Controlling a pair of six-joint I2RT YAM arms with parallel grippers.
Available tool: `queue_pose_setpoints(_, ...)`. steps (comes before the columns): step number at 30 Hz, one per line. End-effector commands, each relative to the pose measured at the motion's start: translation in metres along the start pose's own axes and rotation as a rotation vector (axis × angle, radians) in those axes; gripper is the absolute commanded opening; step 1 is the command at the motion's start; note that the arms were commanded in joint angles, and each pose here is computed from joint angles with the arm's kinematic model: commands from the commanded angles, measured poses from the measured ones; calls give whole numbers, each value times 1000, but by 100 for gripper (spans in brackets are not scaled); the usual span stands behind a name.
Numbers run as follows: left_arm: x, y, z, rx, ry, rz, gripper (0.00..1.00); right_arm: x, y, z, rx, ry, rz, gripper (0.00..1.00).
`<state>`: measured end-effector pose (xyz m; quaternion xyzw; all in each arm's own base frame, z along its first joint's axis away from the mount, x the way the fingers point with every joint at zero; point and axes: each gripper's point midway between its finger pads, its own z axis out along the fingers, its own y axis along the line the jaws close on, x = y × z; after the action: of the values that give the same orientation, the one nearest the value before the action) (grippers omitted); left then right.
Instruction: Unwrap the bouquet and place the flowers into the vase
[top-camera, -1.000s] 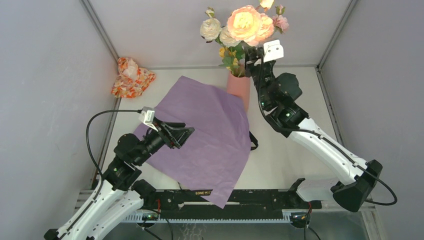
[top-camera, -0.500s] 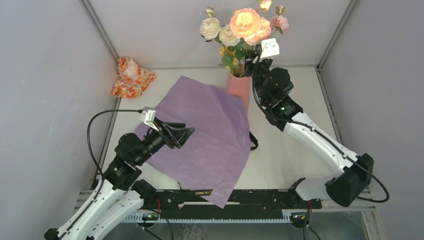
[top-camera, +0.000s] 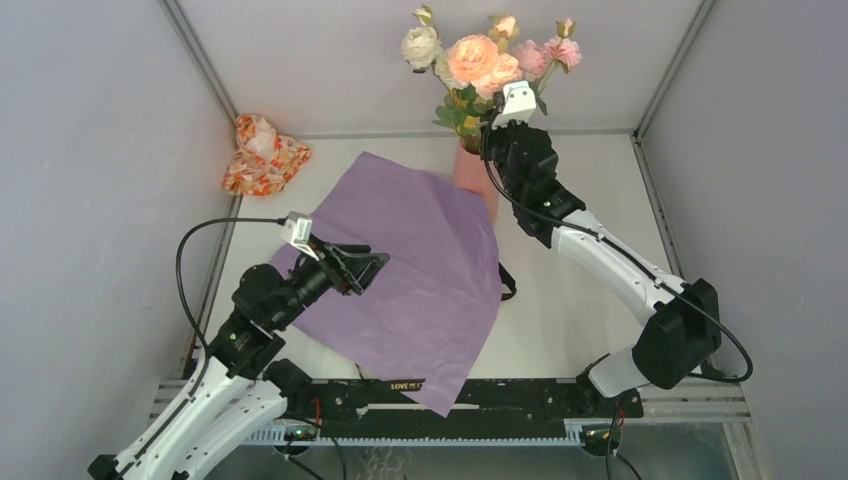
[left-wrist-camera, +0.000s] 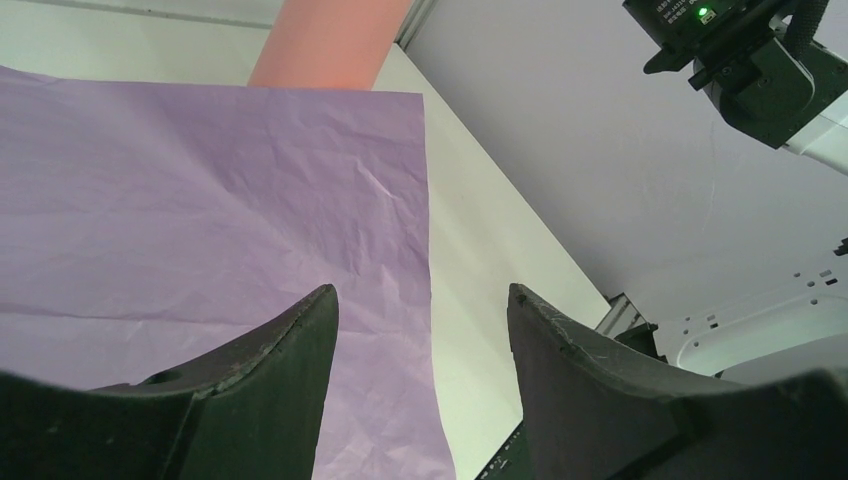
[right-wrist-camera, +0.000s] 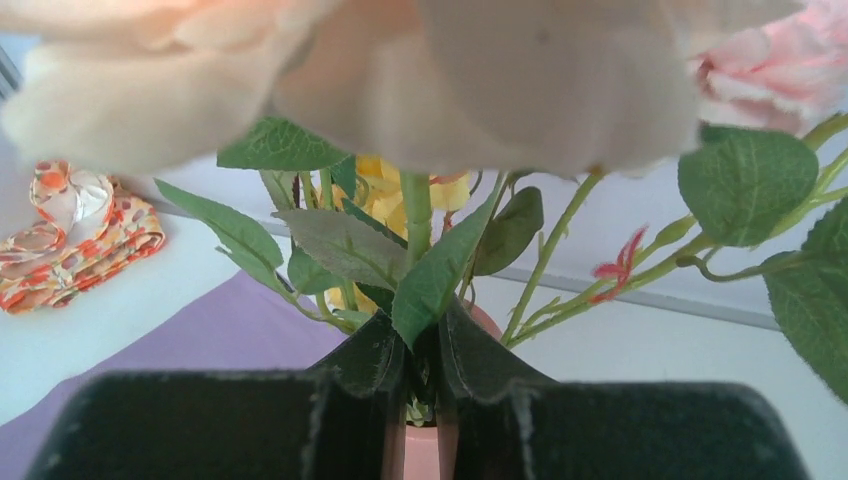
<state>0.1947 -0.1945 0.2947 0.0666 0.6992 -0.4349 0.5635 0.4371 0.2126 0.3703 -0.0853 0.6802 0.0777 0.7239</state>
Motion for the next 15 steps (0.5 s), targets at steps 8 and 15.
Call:
queue_pose_setpoints(8, -7, -1, 3, -1, -20, 22, 68, 18, 4, 5, -24, 48, 40, 14)
queue_pose_setpoints(15, -4, 1, 6, -9, -8, 17, 68, 29, 6, 5, -29, 85, 40, 25)
